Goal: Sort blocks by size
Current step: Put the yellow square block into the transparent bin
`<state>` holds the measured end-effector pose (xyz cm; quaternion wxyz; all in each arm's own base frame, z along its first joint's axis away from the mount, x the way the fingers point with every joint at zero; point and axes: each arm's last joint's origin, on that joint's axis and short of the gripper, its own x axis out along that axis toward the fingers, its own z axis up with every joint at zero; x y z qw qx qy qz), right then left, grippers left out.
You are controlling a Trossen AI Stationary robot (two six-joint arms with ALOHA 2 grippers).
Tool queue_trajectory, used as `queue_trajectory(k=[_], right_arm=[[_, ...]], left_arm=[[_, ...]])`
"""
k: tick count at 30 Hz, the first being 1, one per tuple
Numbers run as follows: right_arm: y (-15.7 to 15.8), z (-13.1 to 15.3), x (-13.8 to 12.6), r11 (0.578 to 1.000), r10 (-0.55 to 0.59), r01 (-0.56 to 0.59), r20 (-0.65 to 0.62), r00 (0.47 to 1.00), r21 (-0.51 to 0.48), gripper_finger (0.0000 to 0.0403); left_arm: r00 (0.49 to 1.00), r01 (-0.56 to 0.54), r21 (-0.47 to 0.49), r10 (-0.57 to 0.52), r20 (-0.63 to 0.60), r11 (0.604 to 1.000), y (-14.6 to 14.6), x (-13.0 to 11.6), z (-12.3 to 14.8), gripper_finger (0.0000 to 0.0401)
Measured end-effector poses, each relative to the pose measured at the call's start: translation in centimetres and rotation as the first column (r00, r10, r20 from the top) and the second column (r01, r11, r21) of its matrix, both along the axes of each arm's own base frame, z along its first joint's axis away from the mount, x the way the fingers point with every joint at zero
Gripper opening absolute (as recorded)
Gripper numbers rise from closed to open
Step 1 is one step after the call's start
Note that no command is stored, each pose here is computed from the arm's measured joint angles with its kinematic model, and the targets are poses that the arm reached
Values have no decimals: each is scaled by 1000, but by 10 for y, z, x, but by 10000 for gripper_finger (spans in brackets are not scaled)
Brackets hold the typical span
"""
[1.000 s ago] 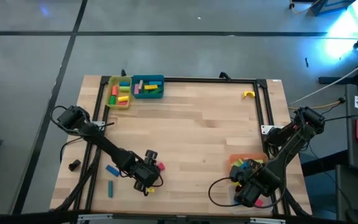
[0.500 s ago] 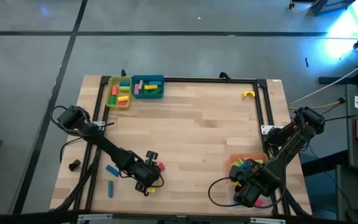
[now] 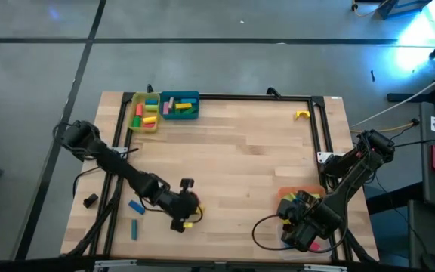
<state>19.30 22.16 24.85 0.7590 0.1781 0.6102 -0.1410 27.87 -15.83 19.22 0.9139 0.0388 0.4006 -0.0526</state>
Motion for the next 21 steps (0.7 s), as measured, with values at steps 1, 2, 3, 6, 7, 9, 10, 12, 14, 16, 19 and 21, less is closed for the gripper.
queue_trajectory(k=[1,2,3,6,7,9,10,12,14,16,19,21], right_arm=[[0,0,0,1000,15,-14,10,1000,-12,220],[-1,0,1,999,25,-24,22,999,-27,220],[-1,0,1,998,37,-36,37,999,-43,220],[-2,1,2,993,80,-72,79,994,-99,220],[-3,1,3,990,93,-82,90,992,-117,220],[-3,1,4,983,121,-104,109,987,-150,220],[-3,1,4,981,127,-108,116,985,-161,220],[-4,1,4,977,144,-120,124,982,-178,220],[-4,1,4,976,148,-124,124,981,-181,220],[-4,1,4,976,148,-124,125,981,-181,220],[-4,1,4,976,147,-124,126,981,-180,220],[-4,1,4,976,147,-124,125,981,-180,220]], left_arm=[[1000,-18,15,17,21,1000,5,1,5,123],[998,-37,36,36,43,999,12,2,10,123],[996,-56,64,51,70,996,19,3,16,124],[984,-124,174,98,149,977,44,7,33,125],[979,-152,217,116,169,964,55,9,38,126],[963,-230,307,171,208,923,78,11,47,126],[952,-277,349,206,226,895,91,12,51,127],[926,-365,417,279,254,832,117,13,59,127],[892,-451,472,362,270,758,147,12,65,127],[851,-524,503,449,272,687,179,11,67,128],[779,-612,514,569,263,601,226,4,66,128],[746,-645,494,622,238,583,254,-2,63,128]])
